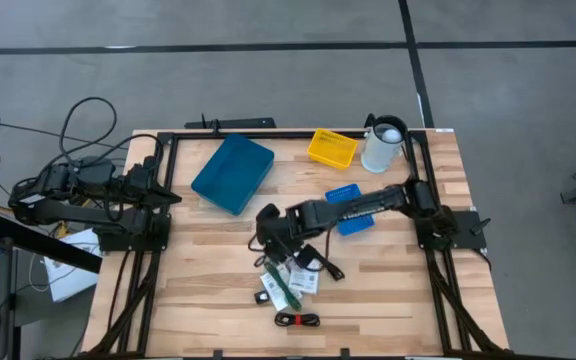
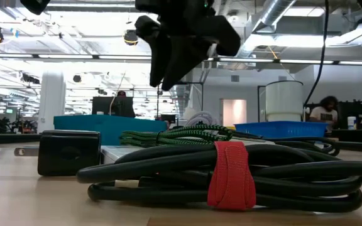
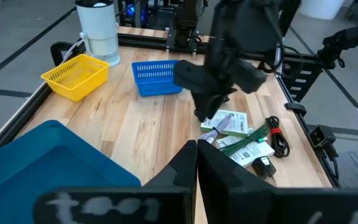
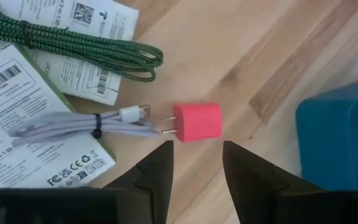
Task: Pick and place items into bin
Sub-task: Put the pink charger adapter into the blue bin
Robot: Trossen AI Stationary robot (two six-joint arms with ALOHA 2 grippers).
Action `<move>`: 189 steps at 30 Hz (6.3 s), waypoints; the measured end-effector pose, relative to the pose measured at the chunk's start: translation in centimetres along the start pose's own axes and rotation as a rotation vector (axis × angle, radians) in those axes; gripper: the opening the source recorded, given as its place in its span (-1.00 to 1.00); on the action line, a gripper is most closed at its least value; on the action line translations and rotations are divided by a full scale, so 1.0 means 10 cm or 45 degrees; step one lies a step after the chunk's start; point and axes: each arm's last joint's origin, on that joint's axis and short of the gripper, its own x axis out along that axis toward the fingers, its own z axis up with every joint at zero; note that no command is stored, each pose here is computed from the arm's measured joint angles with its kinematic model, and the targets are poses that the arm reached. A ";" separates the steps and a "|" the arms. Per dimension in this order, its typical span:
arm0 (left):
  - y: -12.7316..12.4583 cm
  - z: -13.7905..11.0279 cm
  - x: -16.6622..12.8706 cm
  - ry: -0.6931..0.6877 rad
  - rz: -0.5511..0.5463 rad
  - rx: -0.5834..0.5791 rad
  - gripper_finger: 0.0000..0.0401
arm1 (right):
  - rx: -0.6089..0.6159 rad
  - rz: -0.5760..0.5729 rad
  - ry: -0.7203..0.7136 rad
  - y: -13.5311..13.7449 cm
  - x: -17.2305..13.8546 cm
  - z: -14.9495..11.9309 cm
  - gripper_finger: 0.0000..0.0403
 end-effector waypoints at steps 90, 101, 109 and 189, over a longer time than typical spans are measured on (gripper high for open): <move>0.00 0.00 0.00 0.000 0.000 0.000 -1.00 | -0.050 0.201 -0.158 -0.30 0.70 -0.33 0.16; 0.00 0.00 0.00 0.000 0.000 0.000 -1.00 | -0.070 0.189 -0.197 -0.33 0.69 -0.32 0.16; 0.00 0.00 0.00 0.000 0.000 0.000 -1.00 | -0.065 0.173 -0.207 -0.36 0.69 -0.33 0.16; 0.00 0.00 0.00 0.000 0.000 0.000 -1.00 | 0.077 0.156 0.128 -0.48 0.29 -0.28 -0.15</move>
